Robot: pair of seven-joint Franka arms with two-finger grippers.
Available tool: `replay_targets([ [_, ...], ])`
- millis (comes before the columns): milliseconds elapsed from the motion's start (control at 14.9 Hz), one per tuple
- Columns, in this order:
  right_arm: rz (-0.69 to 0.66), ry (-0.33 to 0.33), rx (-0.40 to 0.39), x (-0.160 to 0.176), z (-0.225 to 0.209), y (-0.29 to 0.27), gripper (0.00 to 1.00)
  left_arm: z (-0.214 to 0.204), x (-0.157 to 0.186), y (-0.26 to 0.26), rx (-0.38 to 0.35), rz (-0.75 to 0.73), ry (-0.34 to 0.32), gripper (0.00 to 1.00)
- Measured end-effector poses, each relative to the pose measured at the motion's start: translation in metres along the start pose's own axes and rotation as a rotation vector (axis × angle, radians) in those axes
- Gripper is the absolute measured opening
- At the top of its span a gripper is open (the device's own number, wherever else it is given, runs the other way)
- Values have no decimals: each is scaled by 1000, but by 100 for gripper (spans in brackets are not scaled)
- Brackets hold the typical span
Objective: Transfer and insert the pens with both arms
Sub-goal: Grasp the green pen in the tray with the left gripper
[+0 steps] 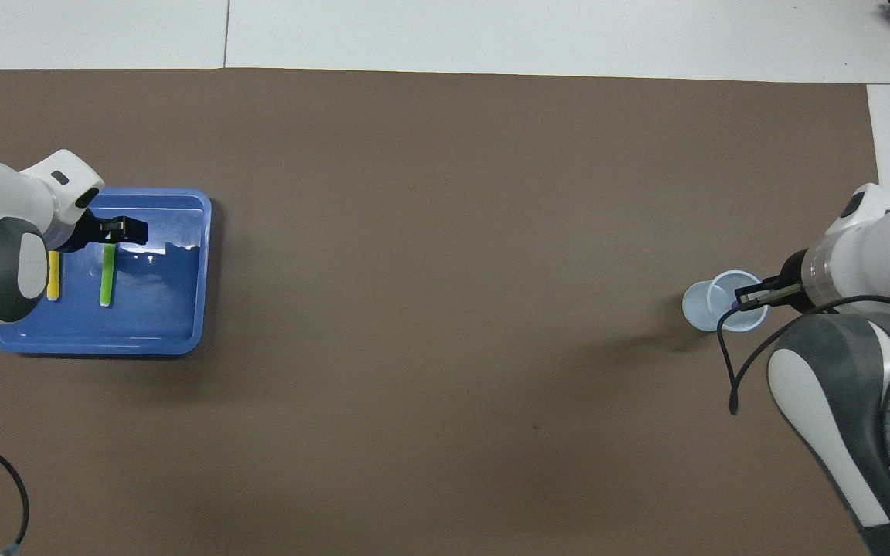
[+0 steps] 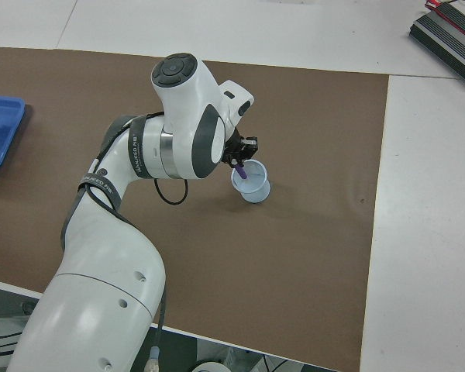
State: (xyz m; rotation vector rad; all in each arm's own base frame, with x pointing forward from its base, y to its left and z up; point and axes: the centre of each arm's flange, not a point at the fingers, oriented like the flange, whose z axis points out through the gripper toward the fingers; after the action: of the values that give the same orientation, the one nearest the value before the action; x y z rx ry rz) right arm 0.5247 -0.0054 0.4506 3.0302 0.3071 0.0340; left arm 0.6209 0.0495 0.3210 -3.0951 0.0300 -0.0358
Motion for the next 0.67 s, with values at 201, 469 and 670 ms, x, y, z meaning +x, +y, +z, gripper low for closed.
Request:
replay_targets([
  [201, 7, -2, 3, -6, 23, 9, 19, 9, -7, -6, -1, -9, -34, 100],
  [469, 6, -15, 6, -5, 34, 10, 19, 22, -21, -23, -4, -35, -67, 88],
  [670, 6, -14, 6, -5, 35, 10, 43, 22, -23, -22, -4, -33, -70, 77],
])
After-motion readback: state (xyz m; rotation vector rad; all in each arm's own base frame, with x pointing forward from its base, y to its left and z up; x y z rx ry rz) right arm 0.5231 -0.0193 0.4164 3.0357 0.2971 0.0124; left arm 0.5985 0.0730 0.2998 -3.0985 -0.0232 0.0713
